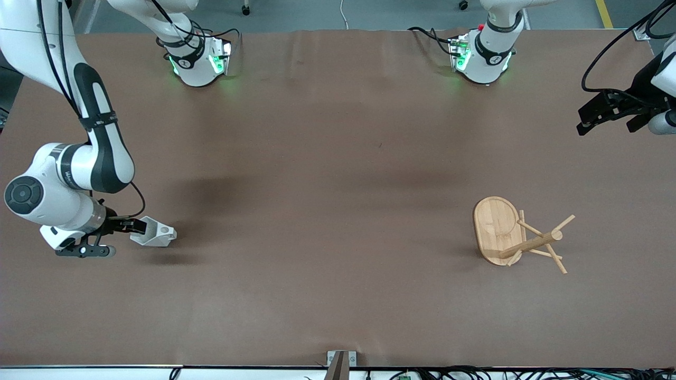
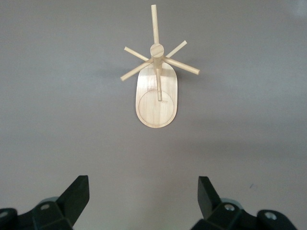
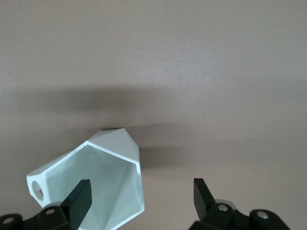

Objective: Hang cup on rack
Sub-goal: 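Close the right gripper on the white cup's rim, then lift the cup with the right gripper while the left gripper approaches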

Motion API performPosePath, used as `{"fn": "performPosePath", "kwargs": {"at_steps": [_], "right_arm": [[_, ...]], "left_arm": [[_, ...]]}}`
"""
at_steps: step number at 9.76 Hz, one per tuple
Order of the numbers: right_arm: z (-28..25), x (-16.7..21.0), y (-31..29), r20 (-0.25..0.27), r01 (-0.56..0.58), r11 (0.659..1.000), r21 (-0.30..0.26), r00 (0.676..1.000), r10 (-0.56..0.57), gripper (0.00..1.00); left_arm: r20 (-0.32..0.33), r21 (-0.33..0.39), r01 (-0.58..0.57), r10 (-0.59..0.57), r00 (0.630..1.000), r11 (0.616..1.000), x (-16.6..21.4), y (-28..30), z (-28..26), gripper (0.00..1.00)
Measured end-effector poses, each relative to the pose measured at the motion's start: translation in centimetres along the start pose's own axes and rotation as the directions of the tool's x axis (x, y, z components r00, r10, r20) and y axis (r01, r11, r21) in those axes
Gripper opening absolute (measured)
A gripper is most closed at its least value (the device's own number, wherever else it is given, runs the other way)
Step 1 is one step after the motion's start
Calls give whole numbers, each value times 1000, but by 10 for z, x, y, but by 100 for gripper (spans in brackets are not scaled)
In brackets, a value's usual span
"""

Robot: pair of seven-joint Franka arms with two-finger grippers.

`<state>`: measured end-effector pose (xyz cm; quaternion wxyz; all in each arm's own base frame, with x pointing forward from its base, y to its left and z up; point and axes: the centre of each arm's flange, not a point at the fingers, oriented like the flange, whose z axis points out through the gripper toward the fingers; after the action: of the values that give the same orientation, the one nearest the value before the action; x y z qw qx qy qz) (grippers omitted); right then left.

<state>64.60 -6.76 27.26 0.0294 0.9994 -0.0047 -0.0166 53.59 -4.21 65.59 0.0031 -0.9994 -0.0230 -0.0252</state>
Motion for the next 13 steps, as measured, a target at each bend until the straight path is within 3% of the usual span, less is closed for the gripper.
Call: {"fn": "performPosePath", "kwargs": {"at_steps": [2, 4, 7, 10, 13], "right_arm": [[11, -1, 2, 6, 15, 998, 66, 1000, -15, 84], [16, -2, 14, 2, 32, 994, 104, 999, -32, 50], [16, -2, 15, 1, 35, 993, 111, 999, -36, 3], [15, -2, 13, 6, 23, 991, 132, 1000, -24, 4], [-6, 0, -4, 6, -34, 969, 245, 999, 34, 4]], "left_arm": [[0, 0, 0, 0, 1000, 1000, 0, 0, 0, 100], [0, 0, 1, -1, 1000, 1000, 0, 0, 0, 100], [1, 0, 0, 0, 1000, 1000, 0, 0, 1, 100], [1, 0, 1, -1, 1000, 1000, 0, 0, 1, 100], [1, 0, 1, -1, 1000, 1000, 0, 0, 1, 100]]}}
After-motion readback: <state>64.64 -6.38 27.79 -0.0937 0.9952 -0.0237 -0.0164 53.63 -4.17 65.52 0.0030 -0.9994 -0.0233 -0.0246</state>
